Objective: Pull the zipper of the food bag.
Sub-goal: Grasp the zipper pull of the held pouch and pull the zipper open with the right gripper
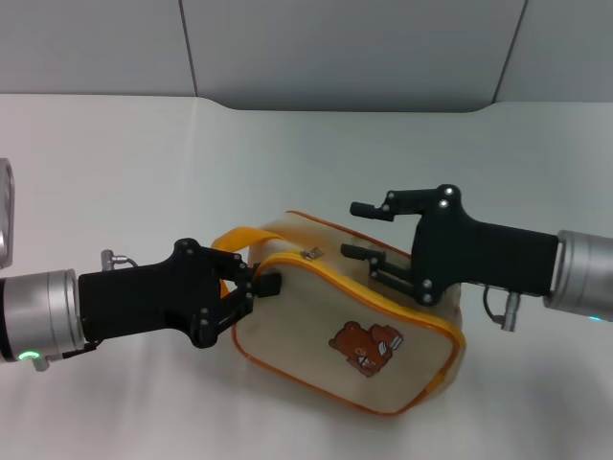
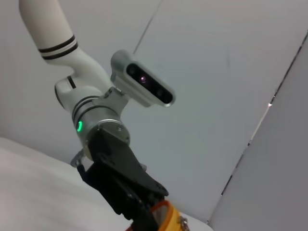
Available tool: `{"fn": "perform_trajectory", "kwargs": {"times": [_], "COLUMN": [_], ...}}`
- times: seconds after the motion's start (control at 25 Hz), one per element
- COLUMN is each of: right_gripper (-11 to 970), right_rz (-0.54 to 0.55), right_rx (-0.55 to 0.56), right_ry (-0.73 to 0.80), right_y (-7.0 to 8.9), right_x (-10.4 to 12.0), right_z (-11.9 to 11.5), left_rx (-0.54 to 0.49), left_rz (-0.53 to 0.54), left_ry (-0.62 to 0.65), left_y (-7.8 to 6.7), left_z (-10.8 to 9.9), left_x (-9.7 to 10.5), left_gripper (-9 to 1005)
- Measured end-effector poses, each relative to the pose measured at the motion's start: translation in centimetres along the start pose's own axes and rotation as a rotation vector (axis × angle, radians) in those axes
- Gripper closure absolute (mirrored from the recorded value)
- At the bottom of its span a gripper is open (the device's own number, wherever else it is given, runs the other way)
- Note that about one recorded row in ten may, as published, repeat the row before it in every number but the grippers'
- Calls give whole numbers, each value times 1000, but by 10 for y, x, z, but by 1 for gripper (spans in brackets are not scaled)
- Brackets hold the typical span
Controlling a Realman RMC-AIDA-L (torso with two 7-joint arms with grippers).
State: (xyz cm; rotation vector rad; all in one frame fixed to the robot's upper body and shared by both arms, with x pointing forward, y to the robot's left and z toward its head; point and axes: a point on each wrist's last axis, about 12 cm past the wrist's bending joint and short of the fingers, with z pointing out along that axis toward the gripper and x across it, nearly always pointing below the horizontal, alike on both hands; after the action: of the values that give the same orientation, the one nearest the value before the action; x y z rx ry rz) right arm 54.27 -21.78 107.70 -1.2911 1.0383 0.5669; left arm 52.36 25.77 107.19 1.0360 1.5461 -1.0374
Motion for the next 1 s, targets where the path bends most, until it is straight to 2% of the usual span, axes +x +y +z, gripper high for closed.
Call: {"fn": "perform_trajectory", "kwargs": {"times": [0.28,1.0], "right_gripper": [604,611], "right_rz": [-25,-19], "right_rx": [-72,-125], "right_ry": [-3,-18], "right_y": [7,13], "right_x": [1,-1], "right_z": [16,24], "left_rx": [8,17], "left_rz": [9,31], "left_ry": [-1,-3], "left_y": [2,5], "left_z": [2,3], "left_x": [-3,-9], "left_gripper": [935,937]}}
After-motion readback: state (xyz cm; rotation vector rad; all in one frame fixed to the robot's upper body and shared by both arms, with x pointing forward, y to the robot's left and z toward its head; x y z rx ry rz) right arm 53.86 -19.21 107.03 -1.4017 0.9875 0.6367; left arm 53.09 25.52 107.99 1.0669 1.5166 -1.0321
